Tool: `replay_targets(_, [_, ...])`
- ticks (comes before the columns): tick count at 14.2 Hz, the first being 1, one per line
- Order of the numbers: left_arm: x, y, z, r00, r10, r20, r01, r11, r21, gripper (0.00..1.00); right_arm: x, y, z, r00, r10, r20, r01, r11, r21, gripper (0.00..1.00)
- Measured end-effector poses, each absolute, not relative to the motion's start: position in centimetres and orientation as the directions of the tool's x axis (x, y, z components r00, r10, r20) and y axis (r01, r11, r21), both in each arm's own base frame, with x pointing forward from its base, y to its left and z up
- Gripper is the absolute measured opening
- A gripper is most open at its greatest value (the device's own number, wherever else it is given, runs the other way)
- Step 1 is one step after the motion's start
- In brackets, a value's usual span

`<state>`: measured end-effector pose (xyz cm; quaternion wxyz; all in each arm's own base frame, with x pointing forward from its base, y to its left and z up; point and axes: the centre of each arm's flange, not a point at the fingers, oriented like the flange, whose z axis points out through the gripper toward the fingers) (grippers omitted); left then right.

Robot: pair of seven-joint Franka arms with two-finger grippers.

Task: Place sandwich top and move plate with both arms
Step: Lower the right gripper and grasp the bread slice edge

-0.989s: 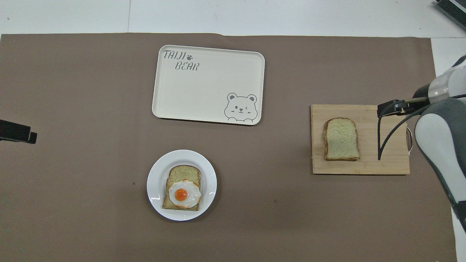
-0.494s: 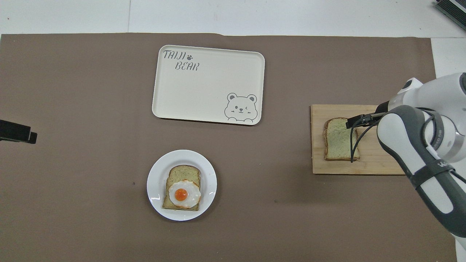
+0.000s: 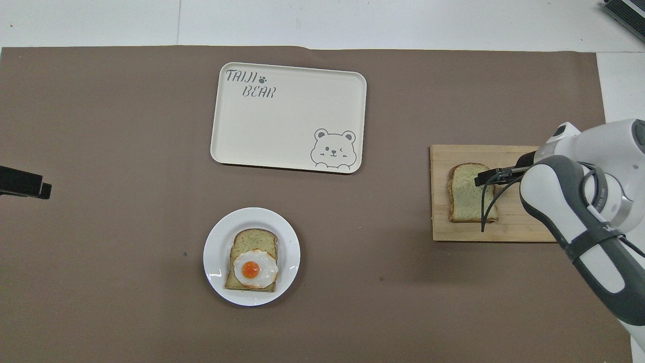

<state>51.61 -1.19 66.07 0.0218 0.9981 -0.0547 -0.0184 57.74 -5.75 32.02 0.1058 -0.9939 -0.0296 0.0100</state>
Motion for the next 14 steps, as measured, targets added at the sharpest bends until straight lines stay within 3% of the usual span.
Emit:
replay_targets(1, [51.6, -1.2, 66.1, 0.993, -0.110, -0.034, -0.108, -0.993, 0.046, 1.00, 57.5, -5.7, 31.7, 0.998, 0.053, -0.019, 0.047, -0.974, -0.221, 0.63])
replay_targets(2, [51.6, -1.2, 66.1, 0.993, -0.110, -0.034, -0.108, -0.993, 0.046, 1.00, 57.4, -5.7, 31.5, 0.998, 0.050, -0.024, 0.043, -0.973, -0.225, 0.63])
replay_targets(4, [51.6, -1.2, 66.1, 0.993, -0.110, -0.034, -0.108, -0.993, 0.046, 1.00, 57.1, -6.0, 31.1, 0.999, 0.042, -0.032, 0.034, -0.973, -0.227, 0.47])
replay_targets(6, [51.6, -1.2, 66.1, 0.993, -0.110, -0.034, -0.108, -0.993, 0.046, 1.00, 56.9, -6.4, 30.9, 0.999, 0.032, -0.036, 0.023, -0.973, -0.231, 0.41])
replay_targets(9, [51.6, -1.2, 66.1, 0.993, -0.110, -0.034, -0.108, -0.993, 0.046, 1.00, 56.7, -6.9, 31.0, 0.999, -0.004, -0.032, -0.013, -0.966, -0.259, 0.09])
replay_targets(14, [51.6, -1.2, 66.1, 0.993, -0.110, -0.034, -0.108, -0.993, 0.046, 1.00, 56.7, -7.0, 31.2, 0.999, -0.014, -0.030, -0.021, -0.964, -0.265, 0.08])
